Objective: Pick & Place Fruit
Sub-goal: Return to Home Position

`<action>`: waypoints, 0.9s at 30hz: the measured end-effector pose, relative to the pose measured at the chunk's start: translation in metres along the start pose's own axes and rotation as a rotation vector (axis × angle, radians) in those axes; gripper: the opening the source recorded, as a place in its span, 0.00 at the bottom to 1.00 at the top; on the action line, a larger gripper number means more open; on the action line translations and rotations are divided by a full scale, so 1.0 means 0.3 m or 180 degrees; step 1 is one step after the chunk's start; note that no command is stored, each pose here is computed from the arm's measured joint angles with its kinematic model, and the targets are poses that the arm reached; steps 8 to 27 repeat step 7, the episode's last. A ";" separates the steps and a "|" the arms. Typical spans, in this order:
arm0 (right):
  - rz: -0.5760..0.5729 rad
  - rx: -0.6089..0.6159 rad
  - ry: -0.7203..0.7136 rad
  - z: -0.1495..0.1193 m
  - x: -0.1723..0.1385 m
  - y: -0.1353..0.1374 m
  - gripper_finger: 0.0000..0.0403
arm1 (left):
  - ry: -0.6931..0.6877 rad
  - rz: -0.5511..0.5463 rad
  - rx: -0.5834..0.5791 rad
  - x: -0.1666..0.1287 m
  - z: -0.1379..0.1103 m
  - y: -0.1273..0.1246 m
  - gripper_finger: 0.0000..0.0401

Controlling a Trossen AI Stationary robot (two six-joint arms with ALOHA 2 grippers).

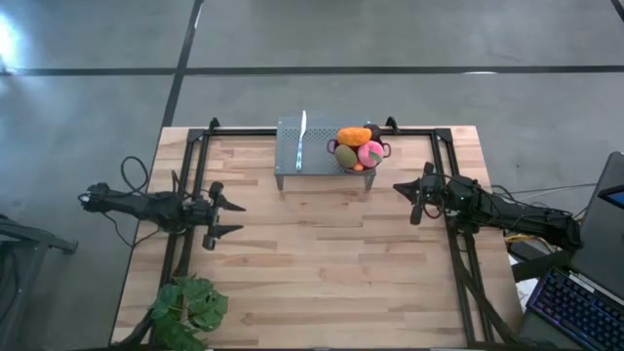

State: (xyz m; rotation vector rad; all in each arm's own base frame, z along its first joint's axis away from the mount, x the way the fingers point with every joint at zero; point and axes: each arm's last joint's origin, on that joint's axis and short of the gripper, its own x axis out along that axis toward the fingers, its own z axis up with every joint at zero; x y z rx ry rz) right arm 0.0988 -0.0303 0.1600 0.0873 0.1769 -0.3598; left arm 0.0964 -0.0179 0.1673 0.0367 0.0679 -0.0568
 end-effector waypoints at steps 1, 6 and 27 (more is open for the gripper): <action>0.0000 -0.0001 -0.0001 0.000 0.000 0.000 0.02 | 0.0000 0.0000 0.0000 0.000 0.000 0.000 0.58; 0.0000 0.0001 -0.0001 0.000 0.000 0.000 0.02 | 0.0000 0.0000 0.0000 0.000 0.000 0.000 0.58; 0.0000 -0.0004 -0.0001 0.000 0.000 0.000 0.02 | 0.0000 -0.0001 0.0000 0.000 0.000 0.000 0.58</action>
